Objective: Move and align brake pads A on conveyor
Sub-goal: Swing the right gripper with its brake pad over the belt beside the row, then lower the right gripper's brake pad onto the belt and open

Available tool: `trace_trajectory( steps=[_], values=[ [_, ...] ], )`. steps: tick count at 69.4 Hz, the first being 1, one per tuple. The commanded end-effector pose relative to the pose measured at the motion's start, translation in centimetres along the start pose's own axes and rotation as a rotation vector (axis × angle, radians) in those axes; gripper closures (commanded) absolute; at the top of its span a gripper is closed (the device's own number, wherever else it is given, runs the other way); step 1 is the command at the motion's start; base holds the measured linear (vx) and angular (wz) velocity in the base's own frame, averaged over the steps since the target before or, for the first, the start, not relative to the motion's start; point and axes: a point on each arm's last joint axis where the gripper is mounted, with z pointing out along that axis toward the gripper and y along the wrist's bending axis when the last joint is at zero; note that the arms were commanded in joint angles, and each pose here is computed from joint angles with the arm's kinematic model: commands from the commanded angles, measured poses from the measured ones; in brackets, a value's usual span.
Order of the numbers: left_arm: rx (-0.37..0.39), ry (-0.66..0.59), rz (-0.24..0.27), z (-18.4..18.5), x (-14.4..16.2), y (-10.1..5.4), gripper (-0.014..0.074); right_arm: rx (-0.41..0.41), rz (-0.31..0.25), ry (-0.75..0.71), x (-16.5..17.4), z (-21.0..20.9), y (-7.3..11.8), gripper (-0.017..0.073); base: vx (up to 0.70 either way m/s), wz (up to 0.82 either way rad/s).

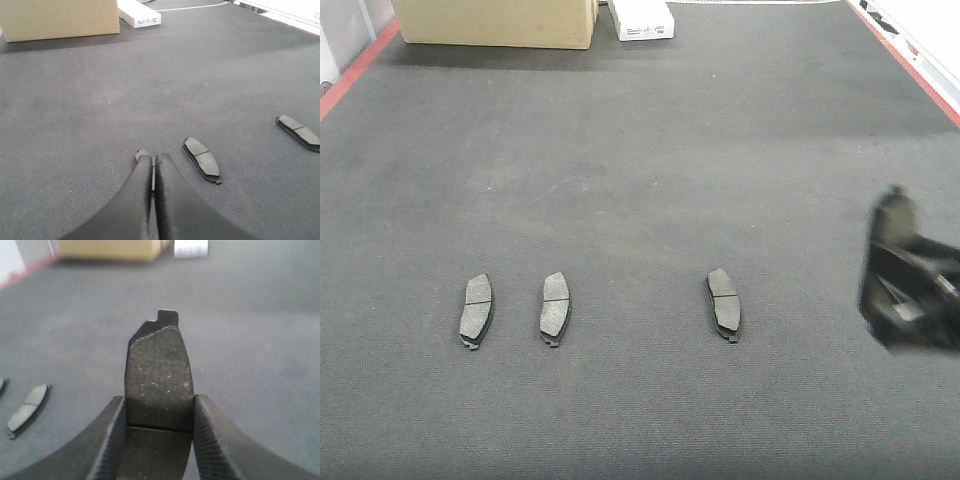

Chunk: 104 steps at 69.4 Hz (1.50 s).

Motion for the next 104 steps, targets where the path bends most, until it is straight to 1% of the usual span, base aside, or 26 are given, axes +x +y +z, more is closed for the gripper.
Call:
trace_trajectory(
  steps=[1,10,16,18,20,23,26,29,37,43,48,57,65,72,82,93,104],
  values=[
    [0.029,-0.061,0.009,-0.2,-1.1,-0.3,0.06,0.001,0.006,-0.034,-3.1,2.2,0.2,0.0533,0.0,0.0],
    [0.029,-0.061,0.009,-0.2,-1.1,-0.3,0.06,0.007,0.008,0.074,-4.2,6.7,0.2,0.053,0.0,0.0],
    [0.029,-0.061,0.009,-0.2,-1.1,-0.3,0.06,0.007,0.034,0.128,-4.5,9.4,0.3,0.0528,0.0,0.0],
    [0.029,-0.061,0.009,-0.2,-1.1,-0.3,0.06,-0.002,0.048,0.142,-4.5,10.1,0.5,0.0526,0.0,0.0],
    [0.029,-0.061,0.009,-0.2,-1.1,-0.3,0.06,-0.013,0.049,0.154,-4.5,10.8,0.9,0.0525,0.0,0.0],
    [0.029,-0.061,0.009,-0.2,-1.1,-0.3,0.06,-0.035,0.04,0.172,-4.5,12.0,1.6,0.0522,0.0,0.0],
    [0.029,-0.061,0.009,-0.2,-1.1,-0.3,0.06,-0.07,0.02,0.188,-4.4,13.0,2.9,0.0519,0.0,0.0],
    [0.029,-0.061,0.009,-0.2,-1.1,-0.3,0.06,-0.101,0.011,0.208,-4.1,14.0,4.2,0.0517,0.0,0.0],
    [0.029,-0.061,0.009,-0.2,-1.1,-0.3,0.06,-0.163,0.056,0.293,-3.5,16.7,7.3,0.0512,0.0,0.0],
    [0.029,-0.061,0.009,-0.2,-1.1,-0.3,0.06,-0.177,0.087,0.362,-3.0,18.4,8.6,0.0512,0.0,0.0],
    [0.029,-0.061,0.009,-0.2,-1.1,-0.3,0.06,-0.177,0.107,0.418,-2.8,19.8,9.3,0.051,0.0,0.0],
    [0.029,-0.061,0.009,-0.2,-1.1,-0.3,0.06,-0.151,0.137,0.534,-1.4,22.5,9.7,0.0509,0.0,0.0],
    [0.029,-0.061,0.009,-0.2,-1.1,-0.3,0.06,-0.134,0.142,0.607,-0.2,24.3,10.0,0.0504,0.0,0.0],
    [0.029,-0.061,0.009,-0.2,-1.1,-0.3,0.06,-0.124,0.144,0.642,0.9,25.5,10.0,0.0498,0.0,0.0],
    [0.029,-0.061,0.009,-0.2,-1.1,-0.3,0.06,-0.116,0.144,0.649,2.1,26.6,10.0,0.0496,0.0,0.0],
    [0.029,-0.061,0.009,-0.2,-1.1,-0.3,0.06,-0.114,0.148,0.62,2.5,27.4,10.0,0.0481,0.0,0.0],
    [0.029,-0.061,0.009,-0.2,-1.1,-0.3,0.06,-0.116,0.144,0.594,2.4,27.6,10.0,0.0427,0.0,0.0]
  ],
)
